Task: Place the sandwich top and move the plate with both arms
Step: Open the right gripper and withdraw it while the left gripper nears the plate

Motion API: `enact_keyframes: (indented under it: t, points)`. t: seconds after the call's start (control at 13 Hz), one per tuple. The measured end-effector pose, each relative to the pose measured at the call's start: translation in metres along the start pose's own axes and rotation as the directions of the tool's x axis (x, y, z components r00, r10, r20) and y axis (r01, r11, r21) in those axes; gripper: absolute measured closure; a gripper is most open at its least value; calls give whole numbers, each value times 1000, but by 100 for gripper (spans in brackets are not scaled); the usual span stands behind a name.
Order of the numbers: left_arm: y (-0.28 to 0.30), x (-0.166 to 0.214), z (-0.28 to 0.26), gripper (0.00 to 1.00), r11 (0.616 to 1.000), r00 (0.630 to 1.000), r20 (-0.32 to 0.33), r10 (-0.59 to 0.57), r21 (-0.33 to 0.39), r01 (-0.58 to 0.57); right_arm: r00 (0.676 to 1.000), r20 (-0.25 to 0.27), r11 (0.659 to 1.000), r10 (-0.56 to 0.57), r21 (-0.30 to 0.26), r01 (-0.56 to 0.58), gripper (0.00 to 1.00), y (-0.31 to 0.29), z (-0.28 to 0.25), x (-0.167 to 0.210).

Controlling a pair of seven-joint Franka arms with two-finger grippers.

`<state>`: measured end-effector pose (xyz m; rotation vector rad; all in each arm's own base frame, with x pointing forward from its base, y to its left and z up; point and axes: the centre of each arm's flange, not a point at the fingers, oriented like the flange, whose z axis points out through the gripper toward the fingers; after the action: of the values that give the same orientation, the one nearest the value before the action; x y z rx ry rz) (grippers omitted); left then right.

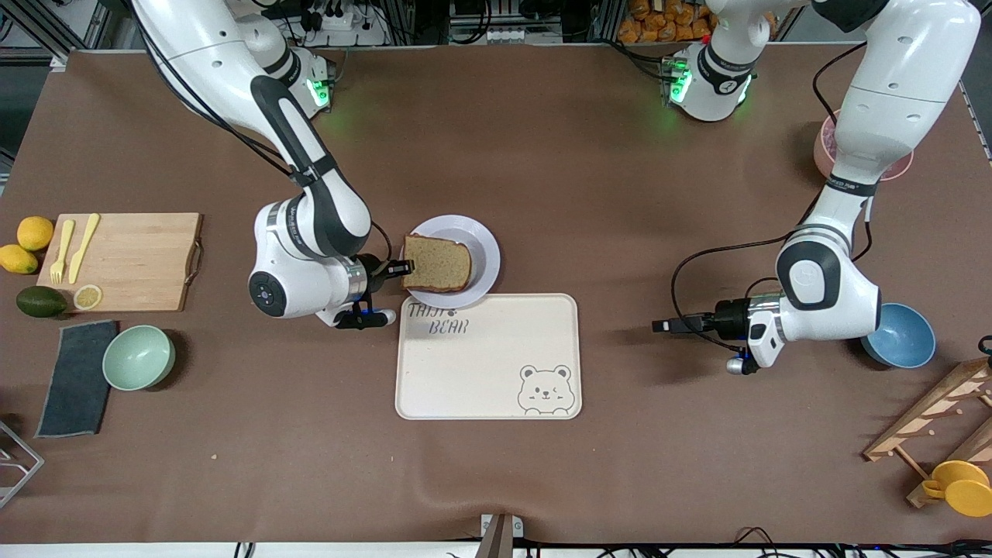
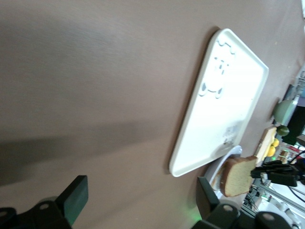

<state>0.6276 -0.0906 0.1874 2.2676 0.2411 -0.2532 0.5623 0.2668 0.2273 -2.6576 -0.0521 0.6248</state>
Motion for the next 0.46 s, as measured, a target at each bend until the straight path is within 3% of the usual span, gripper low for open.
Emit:
enact_keyframes:
  t: [0.15, 0.39, 0.46]
  points:
    - [16, -5, 12, 0, 999, 1000, 26, 14, -30, -13, 1000, -2, 1000, 1, 2, -1, 39, 0, -2, 0]
    - [38, -18, 28, 0, 992, 995, 97, 11, -129, 1, 1000, -20, 1000, 18, 17, -18, 5, 11, -20, 3]
    - [43, -23, 32, 0, 987, 993, 113, 32, -161, -13, 999, -37, 999, 31, 28, -30, 0, 20, -33, 5]
